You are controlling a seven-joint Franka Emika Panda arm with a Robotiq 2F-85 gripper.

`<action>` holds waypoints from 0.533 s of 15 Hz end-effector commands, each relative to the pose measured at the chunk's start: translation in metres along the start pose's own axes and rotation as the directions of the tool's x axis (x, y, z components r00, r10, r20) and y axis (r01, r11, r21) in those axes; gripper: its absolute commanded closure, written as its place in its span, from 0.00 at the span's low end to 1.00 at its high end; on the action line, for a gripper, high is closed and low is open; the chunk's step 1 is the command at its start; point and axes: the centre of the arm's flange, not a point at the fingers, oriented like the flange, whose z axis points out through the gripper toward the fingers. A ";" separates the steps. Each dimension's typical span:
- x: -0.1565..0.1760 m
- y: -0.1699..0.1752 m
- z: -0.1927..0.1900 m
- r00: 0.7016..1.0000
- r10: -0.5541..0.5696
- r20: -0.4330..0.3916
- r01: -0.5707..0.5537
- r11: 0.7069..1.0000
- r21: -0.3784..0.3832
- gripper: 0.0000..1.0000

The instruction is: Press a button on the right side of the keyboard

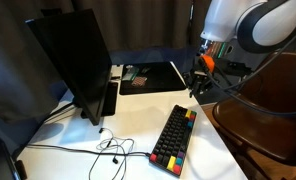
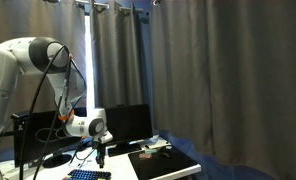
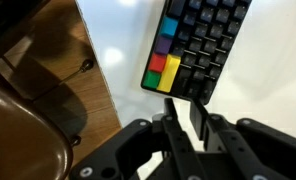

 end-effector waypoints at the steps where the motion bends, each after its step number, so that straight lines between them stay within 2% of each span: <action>1: 0.000 -0.022 0.021 1.000 0.025 -0.006 -0.025 1.000 0.014 1.00; 8: 0.009 -0.036 0.045 0.999 0.044 -0.005 -0.044 0.999 0.003 1.00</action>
